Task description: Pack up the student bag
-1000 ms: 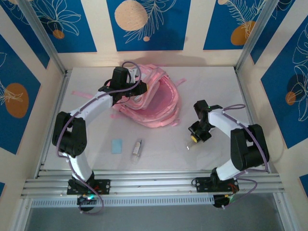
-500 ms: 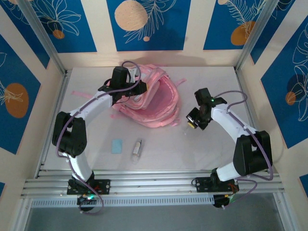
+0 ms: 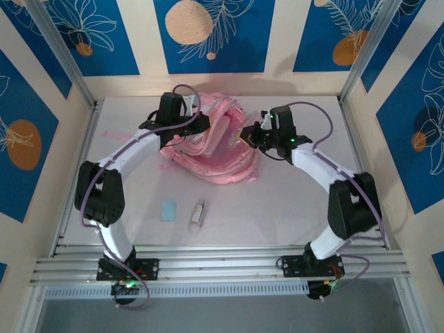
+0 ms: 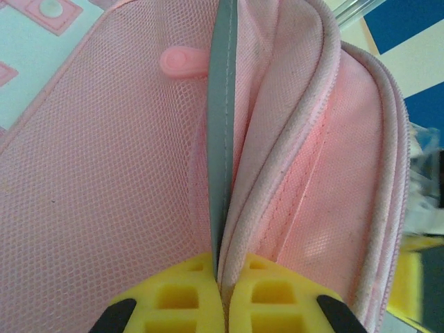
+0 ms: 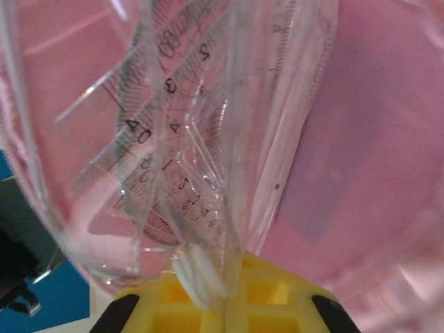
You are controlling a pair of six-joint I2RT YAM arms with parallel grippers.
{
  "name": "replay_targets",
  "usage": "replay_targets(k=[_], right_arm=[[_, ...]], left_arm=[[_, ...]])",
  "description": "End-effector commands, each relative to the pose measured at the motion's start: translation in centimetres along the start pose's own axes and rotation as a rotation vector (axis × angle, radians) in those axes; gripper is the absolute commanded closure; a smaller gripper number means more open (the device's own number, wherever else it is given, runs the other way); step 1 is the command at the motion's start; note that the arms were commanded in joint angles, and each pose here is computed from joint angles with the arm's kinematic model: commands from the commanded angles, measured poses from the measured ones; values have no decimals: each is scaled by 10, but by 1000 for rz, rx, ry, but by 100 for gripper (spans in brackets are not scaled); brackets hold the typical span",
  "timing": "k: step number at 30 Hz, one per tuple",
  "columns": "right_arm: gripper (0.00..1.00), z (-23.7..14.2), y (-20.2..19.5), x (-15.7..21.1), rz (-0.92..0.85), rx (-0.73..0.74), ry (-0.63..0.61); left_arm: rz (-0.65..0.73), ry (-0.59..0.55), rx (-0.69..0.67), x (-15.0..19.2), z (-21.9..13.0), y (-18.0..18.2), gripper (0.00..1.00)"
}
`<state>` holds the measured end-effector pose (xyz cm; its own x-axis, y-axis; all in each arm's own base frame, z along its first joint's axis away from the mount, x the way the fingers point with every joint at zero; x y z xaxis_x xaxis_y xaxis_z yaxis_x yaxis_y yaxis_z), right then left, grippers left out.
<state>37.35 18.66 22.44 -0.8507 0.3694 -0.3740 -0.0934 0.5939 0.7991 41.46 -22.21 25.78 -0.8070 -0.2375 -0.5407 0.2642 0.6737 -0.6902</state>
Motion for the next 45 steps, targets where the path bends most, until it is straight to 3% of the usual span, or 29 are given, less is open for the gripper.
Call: replay_targets(k=[1,7,12,18,20,23,25,31,38,42,45], right_arm=[[100,28,27,-16,-118,-193,-39],[100,81,26,-19,-105,-317,-57],[100,121,35,-8,-99,-371,5],[99,148,9,4,107,-241,160],[88,146,-6,8,204,-169,189],[60,133,-16,12,265,-118,163],[48,123,-16,10,266,-94,141],[40,94,-9,0,262,-64,142],[28,63,-7,-6,198,69,158],[30,65,-10,-7,168,144,186],[38,75,-16,-6,167,184,213]], left_arm=[[1,-85,51,-26,-13,-16,100],[-15,-87,61,-27,-14,-18,100],[-19,-89,72,-28,-16,-20,100],[-26,-88,75,-25,-14,-18,100],[-29,-89,82,-25,-14,-18,100],[-31,-92,89,-25,-12,-17,100],[-35,-88,90,-25,-9,-16,100],[-40,-71,81,-24,-5,-12,100],[-48,-64,75,-20,-1,-9,100],[-49,-65,81,-21,-1,-10,100],[-48,-61,86,-21,-1,-12,100]])
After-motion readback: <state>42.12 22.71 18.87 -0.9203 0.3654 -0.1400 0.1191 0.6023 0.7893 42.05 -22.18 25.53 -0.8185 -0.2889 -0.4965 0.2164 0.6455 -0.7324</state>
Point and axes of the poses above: each hand's point on the last joint's axis, 136 mm out from that joint toward the fingers, its own z axis out along the fingers, its own y axis along the line the jaws close on, x = y × z, the point moved 7 cm from there along -z, back along the fingers, and after that the axes turned 6 degrees about -z, right-handed, at the moved point
